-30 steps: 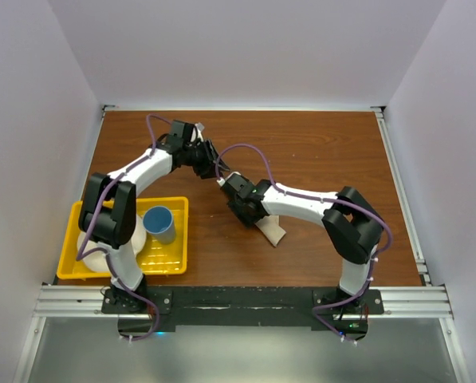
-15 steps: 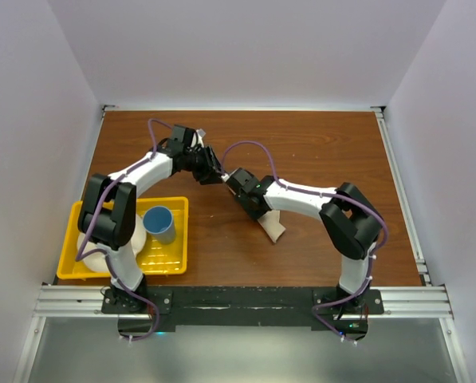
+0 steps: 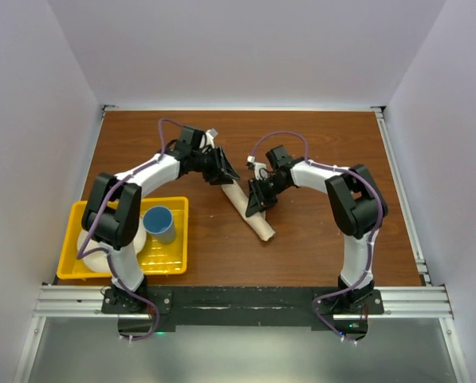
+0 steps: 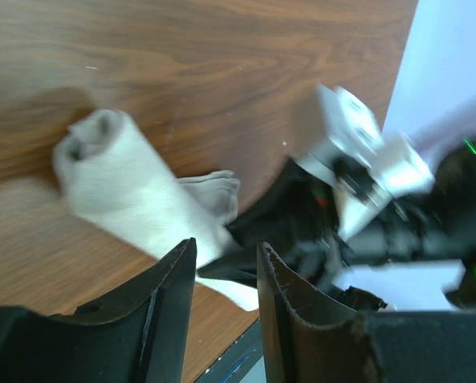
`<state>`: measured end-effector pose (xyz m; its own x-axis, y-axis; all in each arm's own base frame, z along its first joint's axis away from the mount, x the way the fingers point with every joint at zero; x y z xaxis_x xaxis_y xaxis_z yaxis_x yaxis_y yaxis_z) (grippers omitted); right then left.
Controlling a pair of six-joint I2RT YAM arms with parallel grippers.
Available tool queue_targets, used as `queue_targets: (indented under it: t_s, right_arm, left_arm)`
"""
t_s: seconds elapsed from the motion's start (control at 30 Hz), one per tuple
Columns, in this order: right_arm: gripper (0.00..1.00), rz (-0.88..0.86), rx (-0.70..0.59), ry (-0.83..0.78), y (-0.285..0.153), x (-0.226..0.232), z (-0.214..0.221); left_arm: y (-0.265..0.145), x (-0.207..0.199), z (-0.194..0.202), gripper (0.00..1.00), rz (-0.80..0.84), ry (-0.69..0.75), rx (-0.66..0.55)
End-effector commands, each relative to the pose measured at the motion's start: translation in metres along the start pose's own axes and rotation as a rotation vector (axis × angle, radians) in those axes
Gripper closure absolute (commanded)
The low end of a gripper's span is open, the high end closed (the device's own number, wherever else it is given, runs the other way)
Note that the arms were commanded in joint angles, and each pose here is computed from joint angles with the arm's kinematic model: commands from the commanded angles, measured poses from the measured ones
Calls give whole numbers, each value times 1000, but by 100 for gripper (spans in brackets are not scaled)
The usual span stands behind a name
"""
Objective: Fold the napkin, place the utensils inside, and roll it up
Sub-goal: Roll the napkin at the center of the board.
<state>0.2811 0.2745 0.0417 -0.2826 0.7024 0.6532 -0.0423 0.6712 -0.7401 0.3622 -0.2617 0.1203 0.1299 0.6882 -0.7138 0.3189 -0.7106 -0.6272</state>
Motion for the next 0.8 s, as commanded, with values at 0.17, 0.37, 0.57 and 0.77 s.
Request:
queue_targets:
  t_s: [0.17, 0.37, 0.57, 0.77]
  right_arm:
    - [86, -167, 94, 110, 5, -13, 4]
    - [78, -88, 79, 107, -5, -18, 2]
    - [61, 56, 19, 55, -36, -8, -2]
    - [45, 209, -13, -17, -60, 5, 10]
  left_arm:
    - [44, -23, 17, 62, 88, 35, 59]
    - [63, 19, 15, 64, -5, 42, 66]
    - [73, 47, 14, 64, -45, 36, 72]
    - [75, 50, 17, 65, -45, 25, 76]
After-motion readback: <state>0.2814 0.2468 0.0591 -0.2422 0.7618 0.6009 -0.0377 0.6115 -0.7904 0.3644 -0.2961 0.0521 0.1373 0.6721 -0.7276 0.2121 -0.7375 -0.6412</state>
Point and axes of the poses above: each gripper's point midway between its finger pads, its own y axis out along the fingers, its own x axis along the line the jaws close on, z = x × y, the point moved 1 cm from there along -y, back along the fingers, and after that the axes turned 10 degrees about y, right-handed, at the moved point
